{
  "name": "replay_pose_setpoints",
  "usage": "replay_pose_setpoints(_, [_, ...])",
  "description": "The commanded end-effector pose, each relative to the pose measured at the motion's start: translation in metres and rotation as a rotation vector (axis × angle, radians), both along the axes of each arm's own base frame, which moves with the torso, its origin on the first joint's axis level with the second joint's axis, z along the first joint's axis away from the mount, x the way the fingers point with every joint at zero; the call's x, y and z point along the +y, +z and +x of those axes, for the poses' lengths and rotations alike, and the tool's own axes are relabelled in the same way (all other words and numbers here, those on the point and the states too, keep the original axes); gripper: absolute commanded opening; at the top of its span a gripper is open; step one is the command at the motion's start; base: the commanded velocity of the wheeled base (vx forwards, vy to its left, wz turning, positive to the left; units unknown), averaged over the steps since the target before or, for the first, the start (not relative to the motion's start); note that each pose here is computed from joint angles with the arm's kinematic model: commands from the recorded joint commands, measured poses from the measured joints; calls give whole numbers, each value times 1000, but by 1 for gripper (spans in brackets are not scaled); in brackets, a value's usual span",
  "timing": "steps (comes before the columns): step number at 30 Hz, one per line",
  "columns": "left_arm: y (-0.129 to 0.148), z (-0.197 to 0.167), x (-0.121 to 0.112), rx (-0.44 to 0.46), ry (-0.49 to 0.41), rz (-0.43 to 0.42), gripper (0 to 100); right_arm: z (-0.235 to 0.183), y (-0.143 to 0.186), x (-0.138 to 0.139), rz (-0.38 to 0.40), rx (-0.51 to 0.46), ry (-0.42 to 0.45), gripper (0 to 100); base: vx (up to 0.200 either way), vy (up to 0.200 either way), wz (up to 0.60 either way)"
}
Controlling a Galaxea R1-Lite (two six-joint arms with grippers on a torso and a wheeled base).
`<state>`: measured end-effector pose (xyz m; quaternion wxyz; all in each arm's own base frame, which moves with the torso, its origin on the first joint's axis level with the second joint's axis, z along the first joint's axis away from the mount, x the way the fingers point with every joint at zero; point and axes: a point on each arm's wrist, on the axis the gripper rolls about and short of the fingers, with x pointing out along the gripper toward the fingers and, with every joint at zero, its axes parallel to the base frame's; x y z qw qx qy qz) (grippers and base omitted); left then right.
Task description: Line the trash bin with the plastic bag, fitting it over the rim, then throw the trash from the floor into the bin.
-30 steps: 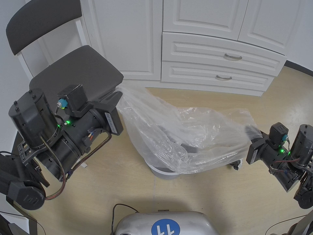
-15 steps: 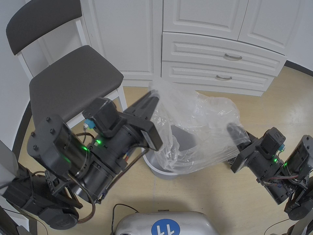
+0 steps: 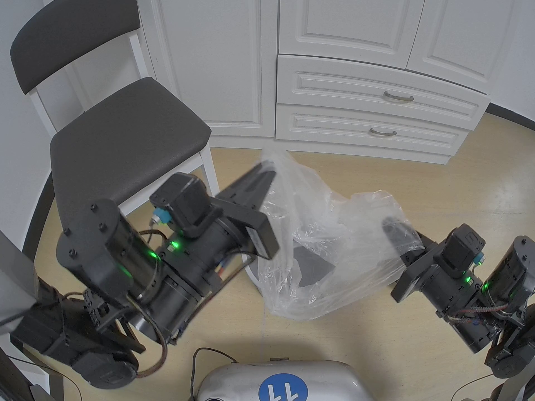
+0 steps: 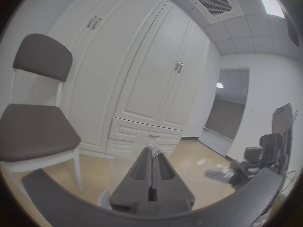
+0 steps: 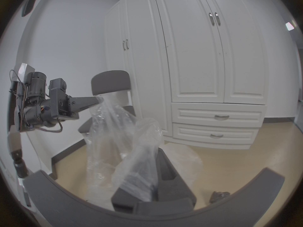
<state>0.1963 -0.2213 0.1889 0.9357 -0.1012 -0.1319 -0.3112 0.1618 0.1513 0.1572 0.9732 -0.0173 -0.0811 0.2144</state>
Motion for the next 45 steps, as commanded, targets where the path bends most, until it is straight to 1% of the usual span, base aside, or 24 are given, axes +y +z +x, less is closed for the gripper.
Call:
replay_pose_setpoints(1, [9, 30, 39, -41, 174, 21, 0, 16, 8, -29, -32, -59, -163, 0, 0, 0, 0])
replay_pose_setpoints(2, [11, 42, 59, -69, 269, 64, 0, 23, 10, -46, -91, -82, -257, 0, 0, 0, 0])
replay_pose_setpoints(3, [12, 44, 65, -77, 293, 75, 0, 24, 10, -50, -106, -85, -278, 0, 0, 0, 0])
replay_pose_setpoints(4, [13, 48, 73, -89, 324, 92, 0, 26, 8, -56, -138, -76, -311, 0, 0, 0, 0])
replay_pose_setpoints(6, [16, 49, 79, -98, 348, 99, 0, 25, 5, -62, -180, -54, -334, 0, 0, 0, 0])
replay_pose_setpoints(7, [16, 49, 79, -98, 348, 99, 0, 25, 5, -62, -180, -54, -334, 0, 0, 0, 0])
replay_pose_setpoints(8, [16, 49, 80, -92, 352, 105, 0, 22, 2, -64, -215, -25, -357, 0, 0, 0, 0])
replay_pose_setpoints(11, [14, 50, 80, -75, 357, 125, 0, 21, -3, -66, -266, 19, -420, 0, 0, 0, 0])
replay_pose_setpoints(14, [13, 51, 80, -62, 364, 135, 0, 20, -6, -66, -294, 41, -464, 0, 0, 0, 0])
replay_pose_setpoints(17, [13, 52, 80, -56, 371, 139, 0, 20, -8, -66, -312, 49, -478, 0, 0, 0, 0])
replay_pose_setpoints(20, [12, 55, 83, -42, 428, 164, 0, 20, -11, -66, -326, 65, -515, 0, 0, 0, 0])
replay_pose_setpoints(22, [12, 55, 84, -39, 436, 168, 0, 20, -12, -67, -331, 70, -521, 0, 0, 0, 0])
replay_pose_setpoints(23, [11, 56, 85, -33, 447, 177, 0, 19, -13, -67, -353, 73, -535, 0, 0, 0, 0])
replay_pose_setpoints(27, [11, 56, 86, -36, 450, 178, 0, 18, -14, -68, -364, 78, -545, 0, 0, 0, 0])
replay_pose_setpoints(34, [13, 56, 85, -50, 447, 168, 0, 19, -11, -67, -346, 57, -528, 0, 0, 0, 0])
replay_pose_setpoints(39, [11, 54, 85, -48, 432, 176, 0, 17, -6, -64, -332, 8, -393, 0, 0, 0, 0])
replay_pose_setpoints(41, [11, 54, 84, -54, 424, 167, 0, 15, -5, -64, -321, -15, -360, 0, 0, 0, 0])
replay_pose_setpoints(42, [11, 54, 83, -67, 410, 160, 0, 14, -4, -64, -305, -48, -319, 0, 0, 0, 0])
replay_pose_setpoints(43, [11, 54, 83, -67, 410, 160, 0, 14, -4, -64, -305, -48, -319, 0, 0, 0, 0])
replay_pose_setpoints(44, [11, 54, 82, -97, 374, 148, 0, 11, -3, -63, -291, -92, -244, 0, 0, 0, 0])
replay_pose_setpoints(45, [11, 54, 83, -108, 358, 144, 0, 10, -3, -63, -290, -105, -210, 0, 0, 0, 0])
